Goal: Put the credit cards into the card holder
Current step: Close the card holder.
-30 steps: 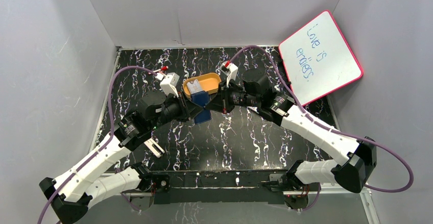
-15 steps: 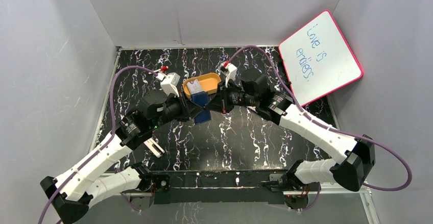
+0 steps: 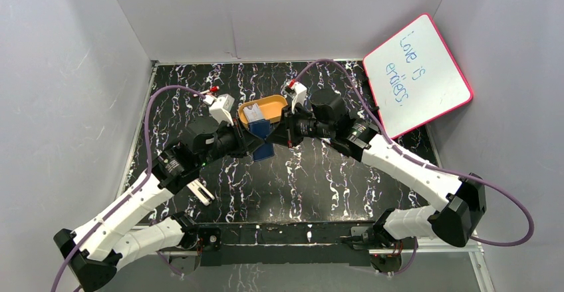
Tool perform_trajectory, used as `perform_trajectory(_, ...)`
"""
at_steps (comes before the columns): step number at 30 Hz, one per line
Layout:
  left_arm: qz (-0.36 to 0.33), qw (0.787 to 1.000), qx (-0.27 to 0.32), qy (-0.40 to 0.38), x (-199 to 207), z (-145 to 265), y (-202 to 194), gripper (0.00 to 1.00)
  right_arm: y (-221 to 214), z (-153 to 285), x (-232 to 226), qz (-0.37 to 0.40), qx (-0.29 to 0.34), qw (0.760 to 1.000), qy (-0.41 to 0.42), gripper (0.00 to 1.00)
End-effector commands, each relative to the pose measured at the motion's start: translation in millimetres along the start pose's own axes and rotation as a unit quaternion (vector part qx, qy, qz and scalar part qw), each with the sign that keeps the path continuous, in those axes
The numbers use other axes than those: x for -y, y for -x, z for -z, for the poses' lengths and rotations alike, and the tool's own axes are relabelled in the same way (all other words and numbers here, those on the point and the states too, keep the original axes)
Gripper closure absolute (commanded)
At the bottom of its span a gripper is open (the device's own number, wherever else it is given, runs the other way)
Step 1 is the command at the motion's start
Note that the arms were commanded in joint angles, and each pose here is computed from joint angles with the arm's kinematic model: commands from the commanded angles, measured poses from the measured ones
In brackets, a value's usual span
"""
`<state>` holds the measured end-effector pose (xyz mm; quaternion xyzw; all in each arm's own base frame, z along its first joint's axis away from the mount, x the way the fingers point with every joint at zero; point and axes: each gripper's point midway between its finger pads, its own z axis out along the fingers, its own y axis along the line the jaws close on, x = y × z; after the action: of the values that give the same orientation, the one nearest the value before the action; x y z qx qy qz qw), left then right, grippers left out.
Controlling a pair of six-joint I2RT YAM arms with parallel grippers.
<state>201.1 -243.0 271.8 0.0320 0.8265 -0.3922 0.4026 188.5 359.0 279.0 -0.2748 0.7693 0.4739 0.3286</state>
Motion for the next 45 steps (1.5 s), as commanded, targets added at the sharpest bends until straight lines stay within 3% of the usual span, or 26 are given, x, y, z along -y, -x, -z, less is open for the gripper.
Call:
perform_trajectory(1,0.005,0.969,0.007,-0.247,116.4,36.7,25.6,1.00,14.2,-18.0,-37.8,0.024,0.019,0.997,0.064,1.00)
perform_trajectory(16,0.011,0.966,0.005,-0.260,120.8,34.0,24.8,1.00,6.6,-30.8,-46.8,0.023,0.008,0.997,0.075,1.00)
perform_trajectory(22,0.003,0.971,0.031,-0.236,108.9,37.7,28.9,1.00,8.5,-22.7,-42.7,0.031,0.017,0.998,0.055,1.00)
perform_trajectory(45,0.019,0.980,0.016,-0.199,89.4,23.8,15.7,1.00,10.6,-22.7,-56.7,0.026,0.015,0.996,0.078,1.00)
